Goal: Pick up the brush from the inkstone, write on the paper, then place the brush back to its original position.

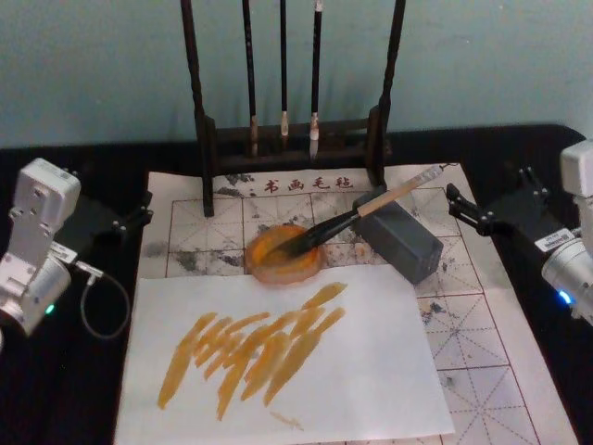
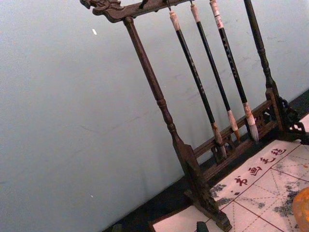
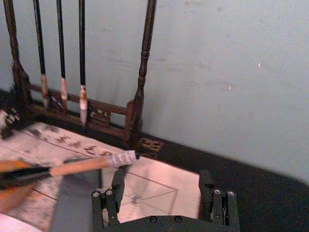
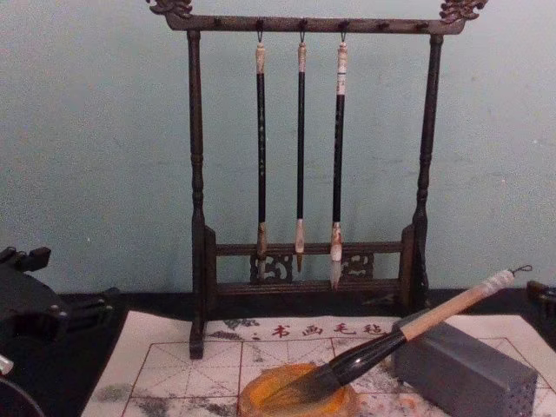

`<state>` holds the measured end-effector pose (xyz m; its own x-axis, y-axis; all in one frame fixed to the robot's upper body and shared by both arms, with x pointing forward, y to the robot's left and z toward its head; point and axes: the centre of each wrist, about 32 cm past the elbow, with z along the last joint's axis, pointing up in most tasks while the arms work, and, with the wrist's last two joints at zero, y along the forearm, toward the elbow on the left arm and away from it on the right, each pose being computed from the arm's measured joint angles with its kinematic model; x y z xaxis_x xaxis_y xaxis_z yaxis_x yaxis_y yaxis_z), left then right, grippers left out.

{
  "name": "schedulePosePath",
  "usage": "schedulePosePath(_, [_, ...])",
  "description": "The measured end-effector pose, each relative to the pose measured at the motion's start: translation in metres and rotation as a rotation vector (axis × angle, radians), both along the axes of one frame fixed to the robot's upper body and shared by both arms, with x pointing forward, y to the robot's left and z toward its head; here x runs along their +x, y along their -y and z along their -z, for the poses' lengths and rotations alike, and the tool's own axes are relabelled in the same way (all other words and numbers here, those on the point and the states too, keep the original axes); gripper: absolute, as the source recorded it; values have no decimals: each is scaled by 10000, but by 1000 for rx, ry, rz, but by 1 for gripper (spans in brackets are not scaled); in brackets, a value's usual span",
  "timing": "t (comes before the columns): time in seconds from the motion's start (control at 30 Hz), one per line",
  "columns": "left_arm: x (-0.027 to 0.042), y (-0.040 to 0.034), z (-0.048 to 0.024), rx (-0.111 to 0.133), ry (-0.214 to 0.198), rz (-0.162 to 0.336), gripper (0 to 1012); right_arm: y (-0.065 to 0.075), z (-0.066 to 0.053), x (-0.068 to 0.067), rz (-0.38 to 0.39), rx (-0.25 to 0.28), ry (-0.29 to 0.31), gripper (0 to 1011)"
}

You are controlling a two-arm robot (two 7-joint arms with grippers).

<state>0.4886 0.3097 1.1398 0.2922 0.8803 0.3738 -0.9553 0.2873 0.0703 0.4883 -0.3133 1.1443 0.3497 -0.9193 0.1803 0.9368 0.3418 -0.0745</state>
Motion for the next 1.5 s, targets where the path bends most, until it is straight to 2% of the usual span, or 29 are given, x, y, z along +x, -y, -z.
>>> schedulePosePath(0.1, [0,0,0,0,0,0,1001,21,1,-28,-12,92,-38,1002])
schedulePosePath(0.13, [0,0,0,0,0,0,1001,27,3,-46,-21,137,-58,1002])
schedulePosePath(0.17, [0,0,0,0,0,0,1001,27,3,-46,-21,137,-58,1002])
schedulePosePath(0.3, [0,0,0,0,0,0,1001,36,5,-91,-50,288,-130,1002])
schedulePosePath(0.37, [0,0,0,0,0,0,1001,38,7,-95,-61,336,-152,1002])
schedulePosePath(0.4, [0,0,0,0,0,0,1001,39,7,-94,-71,388,-176,1002])
schedulePosePath(0.43, [0,0,0,0,0,0,1001,39,7,-94,-71,388,-176,1002])
schedulePosePath(0.5, [0,0,0,0,0,0,1001,41,3,-75,-95,495,-224,1002])
schedulePosePath(0.53, [0,0,0,0,0,0,1001,41,3,-75,-95,495,-224,1002])
schedulePosePath(0.57, [0,0,0,0,0,0,1001,40,3,-59,-107,546,-248,1002])
schedulePosePath(0.63, [0,0,0,0,0,0,1001,38,5,-39,-118,597,-275,1002])
schedulePosePath(0.67, [0,0,0,0,0,0,1001,36,5,-16,-126,643,-299,1002])
schedulePosePath(0.73, [0,0,0,0,0,0,1001,27,5,11,-134,695,-325,1002])
schedulePosePath(0.77, [0,0,0,0,0,0,1001,21,11,37,-139,740,-349,1002])
schedulePosePath(0.87, [0,0,0,0,0,0,1001,-3,21,85,-148,812,-391,1002])
schedulePosePath(0.93, [0,0,0,0,0,0,1001,-21,32,123,-152,855,-417,1002])
schedulePosePath(1.07, [0,0,0,0,0,0,1001,-45,62,185,-154,905,-452,1002])
schedulePosePath(1.3, [0,0,0,0,0,0,1001,-101,139,299,-152,953,-485,1002])
schedulePosePath(1.5, [0,0,0,0,0,0,1001,-140,193,387,-148,979,-484,1002])
